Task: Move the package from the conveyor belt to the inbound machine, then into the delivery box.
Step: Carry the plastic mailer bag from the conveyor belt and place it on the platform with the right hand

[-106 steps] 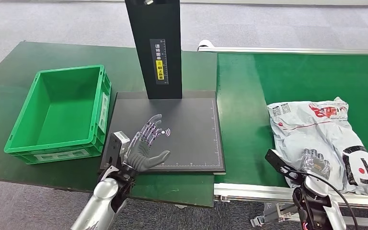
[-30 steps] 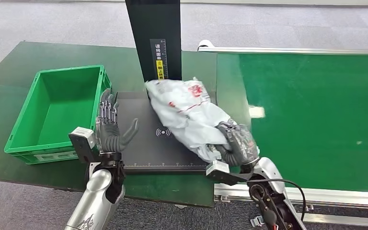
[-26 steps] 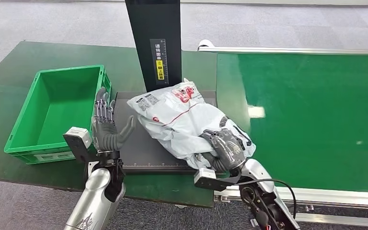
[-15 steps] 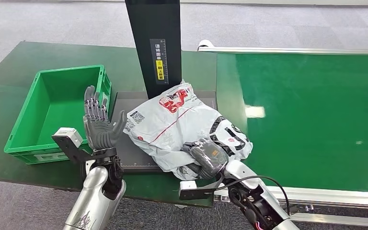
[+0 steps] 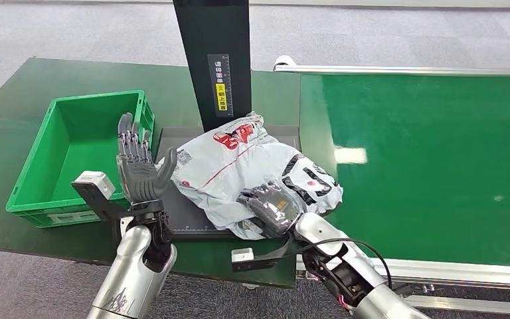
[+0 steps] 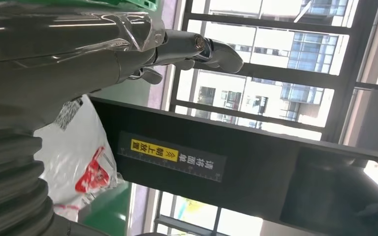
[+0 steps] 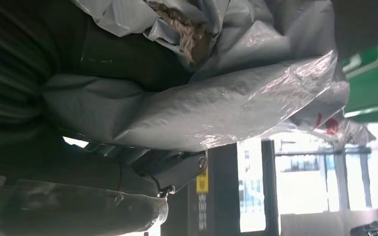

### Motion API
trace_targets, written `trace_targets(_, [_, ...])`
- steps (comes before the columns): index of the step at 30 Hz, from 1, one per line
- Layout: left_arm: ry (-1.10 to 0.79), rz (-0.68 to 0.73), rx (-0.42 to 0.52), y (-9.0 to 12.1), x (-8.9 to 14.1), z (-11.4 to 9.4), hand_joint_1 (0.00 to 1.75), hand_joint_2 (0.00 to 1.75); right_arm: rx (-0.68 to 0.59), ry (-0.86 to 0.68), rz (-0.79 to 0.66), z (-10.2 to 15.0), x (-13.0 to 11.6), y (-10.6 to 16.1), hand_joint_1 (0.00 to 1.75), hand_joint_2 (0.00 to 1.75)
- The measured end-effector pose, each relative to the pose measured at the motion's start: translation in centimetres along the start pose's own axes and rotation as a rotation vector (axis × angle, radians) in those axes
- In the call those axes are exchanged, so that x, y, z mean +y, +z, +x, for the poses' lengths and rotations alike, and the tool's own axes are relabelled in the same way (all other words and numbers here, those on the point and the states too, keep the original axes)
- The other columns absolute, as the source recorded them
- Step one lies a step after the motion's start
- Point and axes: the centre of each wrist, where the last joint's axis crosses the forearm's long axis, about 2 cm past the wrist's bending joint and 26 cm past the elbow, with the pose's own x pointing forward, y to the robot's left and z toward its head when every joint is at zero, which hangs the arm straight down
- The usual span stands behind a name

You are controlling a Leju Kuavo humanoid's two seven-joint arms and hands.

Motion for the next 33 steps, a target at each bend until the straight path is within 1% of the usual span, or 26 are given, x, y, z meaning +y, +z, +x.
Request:
trace_targets(1, [0.003,-0.004,-0.001,-0.2,-0.1,0.0,0.00,1.75,0.004,0.022,-0.014,-0.1,0.0,-0.3,0.66,1.75])
trace_targets(2, [0.006,-0.007,-0.001,-0.3,-0.3,0.0,0.00,1.75,0.008,0.041,-0.027,-0.2,0.0,-0.6,0.29,1.75])
trace_targets(3, [0.008,-0.010,0.000,-0.4,-0.4,0.0,0.00,1.75,0.012,0.056,-0.039,-0.3,0.0,-0.7,0.04,1.75])
trace_targets(4, [0.009,-0.012,0.001,-0.5,-0.4,0.0,0.00,1.75,0.017,0.068,-0.049,-0.4,0.1,-0.7,0.00,1.75])
trace_targets(10, [0.017,-0.026,0.005,-0.6,-0.7,-0.1,0.00,1.75,0.038,0.079,-0.100,-1.0,0.3,-0.6,0.00,1.75])
trace_targets(17, [0.023,-0.052,0.017,-0.4,-1.1,-0.3,0.00,1.75,0.089,-0.075,-0.187,-1.9,0.0,-0.2,0.00,1.75])
trace_targets(19, [0.023,-0.058,0.020,-0.4,-1.1,-0.3,0.00,1.75,0.106,-0.181,-0.196,-1.8,0.1,0.1,0.00,1.75])
trace_targets(25, [0.017,-0.069,0.032,-0.1,-1.1,-0.6,0.00,1.75,0.139,-0.617,-0.241,-1.1,0.3,1.0,0.00,1.75])
trace_targets(30, [0.011,-0.071,0.041,0.2,-0.9,-0.8,0.00,1.75,0.122,-1.060,-0.248,-0.7,0.0,1.9,0.00,1.75])
trace_targets(31, [0.009,-0.072,0.043,0.3,-0.8,-0.9,0.00,1.75,0.114,-1.122,-0.254,-0.7,-0.1,2.3,0.00,1.75])
trace_targets(33, [0.007,-0.076,0.045,0.5,-0.7,-0.9,0.00,1.75,0.106,-1.189,-0.273,-0.7,-0.2,3.0,0.00,1.75])
